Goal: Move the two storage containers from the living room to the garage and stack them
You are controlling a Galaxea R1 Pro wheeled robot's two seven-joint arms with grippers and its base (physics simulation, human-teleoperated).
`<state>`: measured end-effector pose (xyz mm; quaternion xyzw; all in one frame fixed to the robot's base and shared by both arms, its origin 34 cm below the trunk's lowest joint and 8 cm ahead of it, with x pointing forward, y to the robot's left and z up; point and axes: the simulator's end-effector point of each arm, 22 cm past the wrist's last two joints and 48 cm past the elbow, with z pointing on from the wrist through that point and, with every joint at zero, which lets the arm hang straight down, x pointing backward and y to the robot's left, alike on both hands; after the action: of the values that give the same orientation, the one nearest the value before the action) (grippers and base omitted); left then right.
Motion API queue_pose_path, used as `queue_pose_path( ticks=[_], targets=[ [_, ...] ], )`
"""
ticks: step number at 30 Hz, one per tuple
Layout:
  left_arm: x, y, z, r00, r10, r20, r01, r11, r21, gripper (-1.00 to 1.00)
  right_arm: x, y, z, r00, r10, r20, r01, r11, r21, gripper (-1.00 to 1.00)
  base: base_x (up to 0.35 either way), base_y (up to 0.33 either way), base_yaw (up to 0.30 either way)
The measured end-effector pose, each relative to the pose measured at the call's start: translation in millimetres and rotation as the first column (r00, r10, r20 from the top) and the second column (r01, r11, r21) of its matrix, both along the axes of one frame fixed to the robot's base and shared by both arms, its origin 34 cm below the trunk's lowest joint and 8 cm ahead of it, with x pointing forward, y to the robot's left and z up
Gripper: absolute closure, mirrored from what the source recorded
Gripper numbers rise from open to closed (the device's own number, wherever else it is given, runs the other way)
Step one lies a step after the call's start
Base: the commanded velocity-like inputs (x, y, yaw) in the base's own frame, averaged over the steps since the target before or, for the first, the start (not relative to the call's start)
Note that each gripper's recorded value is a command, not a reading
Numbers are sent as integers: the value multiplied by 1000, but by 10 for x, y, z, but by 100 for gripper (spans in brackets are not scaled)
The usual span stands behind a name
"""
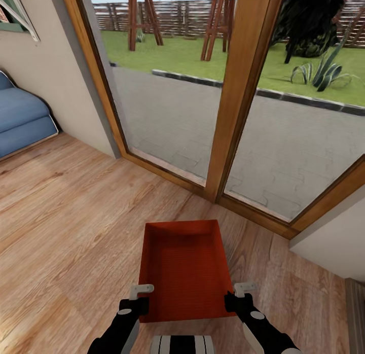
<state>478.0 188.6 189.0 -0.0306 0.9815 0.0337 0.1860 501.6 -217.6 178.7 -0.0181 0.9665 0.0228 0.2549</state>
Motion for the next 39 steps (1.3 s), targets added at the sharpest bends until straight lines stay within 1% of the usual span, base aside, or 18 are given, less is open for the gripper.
queue_pose_path(
  ticks=[14, 39],
  targets=[
    [4, 0, 22, 1000, 0, 0, 0, 1000, 0, 100, 4, 0, 22, 1000, 0, 0, 0, 1000, 0, 100, 0, 0, 0],
    [140, 9, 573, 1000, -8, -2, 8, 1000, 0, 100, 128, 10, 569, 1000, -4, -3, 4, 1000, 2, 100, 0, 0, 0]
  ],
)
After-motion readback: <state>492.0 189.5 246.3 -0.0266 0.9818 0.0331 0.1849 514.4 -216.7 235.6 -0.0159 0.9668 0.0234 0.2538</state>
